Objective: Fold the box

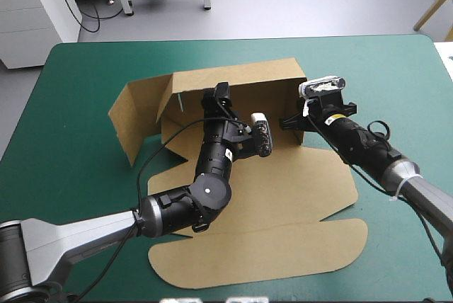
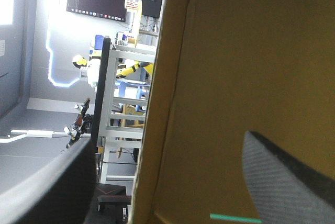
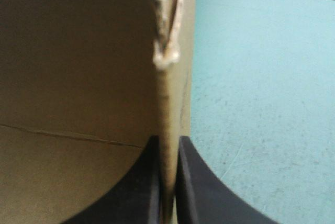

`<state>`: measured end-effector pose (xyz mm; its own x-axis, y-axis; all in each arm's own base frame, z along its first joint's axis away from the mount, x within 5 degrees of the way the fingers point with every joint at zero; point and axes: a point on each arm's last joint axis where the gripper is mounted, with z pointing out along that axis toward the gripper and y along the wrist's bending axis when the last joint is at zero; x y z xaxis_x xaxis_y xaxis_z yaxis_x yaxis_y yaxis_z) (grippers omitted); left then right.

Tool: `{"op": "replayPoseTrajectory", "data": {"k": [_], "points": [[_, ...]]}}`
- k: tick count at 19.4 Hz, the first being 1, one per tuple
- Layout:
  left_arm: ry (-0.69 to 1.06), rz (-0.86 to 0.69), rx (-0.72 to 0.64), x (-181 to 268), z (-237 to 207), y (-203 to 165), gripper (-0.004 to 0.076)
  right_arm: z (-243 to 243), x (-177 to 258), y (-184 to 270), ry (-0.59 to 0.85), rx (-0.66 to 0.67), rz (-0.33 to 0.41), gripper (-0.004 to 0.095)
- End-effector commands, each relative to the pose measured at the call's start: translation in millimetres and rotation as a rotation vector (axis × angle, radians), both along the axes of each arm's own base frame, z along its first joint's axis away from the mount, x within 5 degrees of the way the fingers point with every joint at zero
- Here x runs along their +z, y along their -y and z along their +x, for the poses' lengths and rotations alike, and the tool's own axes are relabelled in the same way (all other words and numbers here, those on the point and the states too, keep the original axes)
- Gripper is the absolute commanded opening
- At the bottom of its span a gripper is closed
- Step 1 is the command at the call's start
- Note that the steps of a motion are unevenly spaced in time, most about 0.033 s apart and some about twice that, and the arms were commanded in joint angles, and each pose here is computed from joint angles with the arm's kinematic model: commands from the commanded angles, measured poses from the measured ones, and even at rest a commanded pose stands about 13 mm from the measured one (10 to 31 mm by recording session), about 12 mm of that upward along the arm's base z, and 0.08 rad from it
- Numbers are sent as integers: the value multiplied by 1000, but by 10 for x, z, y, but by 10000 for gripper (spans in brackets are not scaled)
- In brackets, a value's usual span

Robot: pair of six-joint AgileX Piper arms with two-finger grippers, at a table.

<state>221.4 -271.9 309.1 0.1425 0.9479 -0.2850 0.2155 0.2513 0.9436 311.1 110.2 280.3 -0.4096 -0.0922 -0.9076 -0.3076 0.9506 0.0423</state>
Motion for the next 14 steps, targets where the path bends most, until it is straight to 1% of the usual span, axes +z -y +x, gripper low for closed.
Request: {"op": "replayPoseTrajectory", "data": {"k": [1,2,3,4,5,6,8,9,11,14], "points": [[116,-23,-2,286,-39,-43,499,101,343,84,122,-57,61,-14],[100,-9,-3,275,-39,-42,454,101,343,84,122,-57,61,-14],[29,62,-7,209,-40,-49,235,103,349,84,124,-57,62,-14],[2,111,-9,190,-37,-57,116,103,349,84,124,-57,62,-14],[-75,186,-10,156,-5,-88,14,103,349,84,124,-57,62,-14],[-121,183,-2,164,21,-107,17,103,349,84,124,-57,62,-14],[-281,160,26,261,129,-189,13,103,349,84,124,-57,62,-14],[-401,119,48,378,220,-277,13,103,349,84,124,-57,62,-14],[-558,-9,104,672,377,-484,13,103,350,85,125,-58,62,-14],[-699,-288,169,1166,574,-888,13,103,350,85,125,-58,62,-14]]}}
